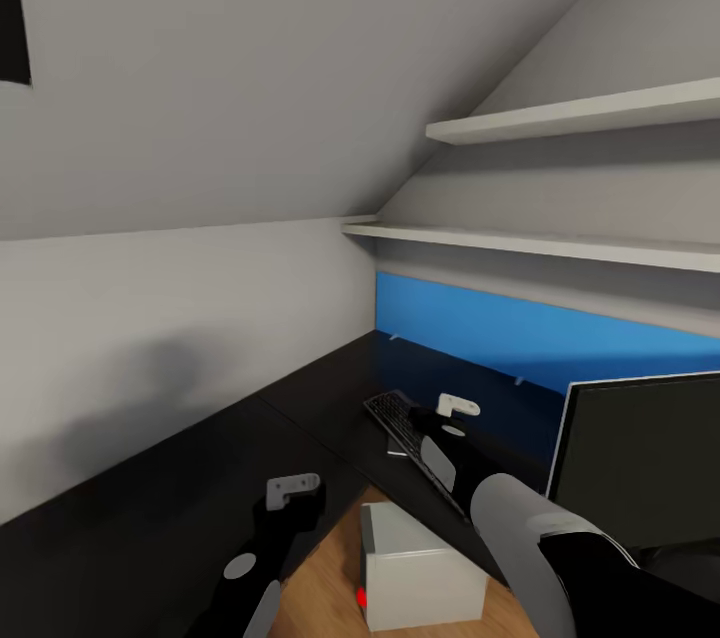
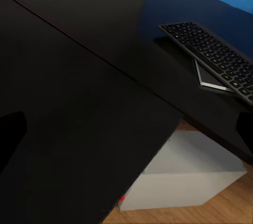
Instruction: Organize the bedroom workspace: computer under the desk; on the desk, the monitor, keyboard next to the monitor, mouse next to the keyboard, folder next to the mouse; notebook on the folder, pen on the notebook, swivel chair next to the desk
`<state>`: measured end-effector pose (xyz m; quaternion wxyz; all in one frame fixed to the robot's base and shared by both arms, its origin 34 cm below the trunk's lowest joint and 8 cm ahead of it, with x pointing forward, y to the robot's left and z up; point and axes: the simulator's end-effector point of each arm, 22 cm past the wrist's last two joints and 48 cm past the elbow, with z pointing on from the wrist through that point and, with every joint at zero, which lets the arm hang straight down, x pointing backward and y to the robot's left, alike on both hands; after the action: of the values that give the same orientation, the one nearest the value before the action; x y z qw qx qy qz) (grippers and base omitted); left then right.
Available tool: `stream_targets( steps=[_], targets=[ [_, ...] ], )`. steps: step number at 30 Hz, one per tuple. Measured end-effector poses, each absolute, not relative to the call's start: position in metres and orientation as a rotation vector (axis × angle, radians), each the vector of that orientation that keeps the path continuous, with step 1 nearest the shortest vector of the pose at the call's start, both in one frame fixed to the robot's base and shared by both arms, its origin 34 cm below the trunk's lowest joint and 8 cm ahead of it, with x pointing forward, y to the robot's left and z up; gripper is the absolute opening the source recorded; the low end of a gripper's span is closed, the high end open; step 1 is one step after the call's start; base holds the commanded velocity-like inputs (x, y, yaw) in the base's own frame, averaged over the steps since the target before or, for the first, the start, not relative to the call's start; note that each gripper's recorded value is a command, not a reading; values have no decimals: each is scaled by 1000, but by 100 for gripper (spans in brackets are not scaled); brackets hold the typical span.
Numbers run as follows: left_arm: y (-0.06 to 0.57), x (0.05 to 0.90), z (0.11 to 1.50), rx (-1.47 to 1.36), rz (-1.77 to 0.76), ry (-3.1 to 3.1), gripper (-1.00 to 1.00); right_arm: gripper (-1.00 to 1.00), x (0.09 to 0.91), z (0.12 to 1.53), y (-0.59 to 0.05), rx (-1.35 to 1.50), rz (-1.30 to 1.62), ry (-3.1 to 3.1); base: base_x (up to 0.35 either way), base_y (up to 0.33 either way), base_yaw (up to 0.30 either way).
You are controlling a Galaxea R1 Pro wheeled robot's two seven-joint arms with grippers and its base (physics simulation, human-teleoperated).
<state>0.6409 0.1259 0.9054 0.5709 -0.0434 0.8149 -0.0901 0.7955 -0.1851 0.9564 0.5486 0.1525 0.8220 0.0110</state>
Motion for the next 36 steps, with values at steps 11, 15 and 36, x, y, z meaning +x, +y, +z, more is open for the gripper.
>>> stream_targets(
  steps=[11, 15, 36],
  targets=[
    [126, 641, 905, -102, -211, 1913, 100, 100, 795, 955, -185, 376, 34, 1945, 110, 0, 0],
    [126, 641, 905, -102, -211, 1913, 100, 100, 795, 955, -185, 377, 35, 1945, 11, 0, 0],
    [123, 645, 912, -108, -228, 1875, 100, 100, 794, 940, -186, 462, 85, 1953, 0, 0, 0]
  ],
)
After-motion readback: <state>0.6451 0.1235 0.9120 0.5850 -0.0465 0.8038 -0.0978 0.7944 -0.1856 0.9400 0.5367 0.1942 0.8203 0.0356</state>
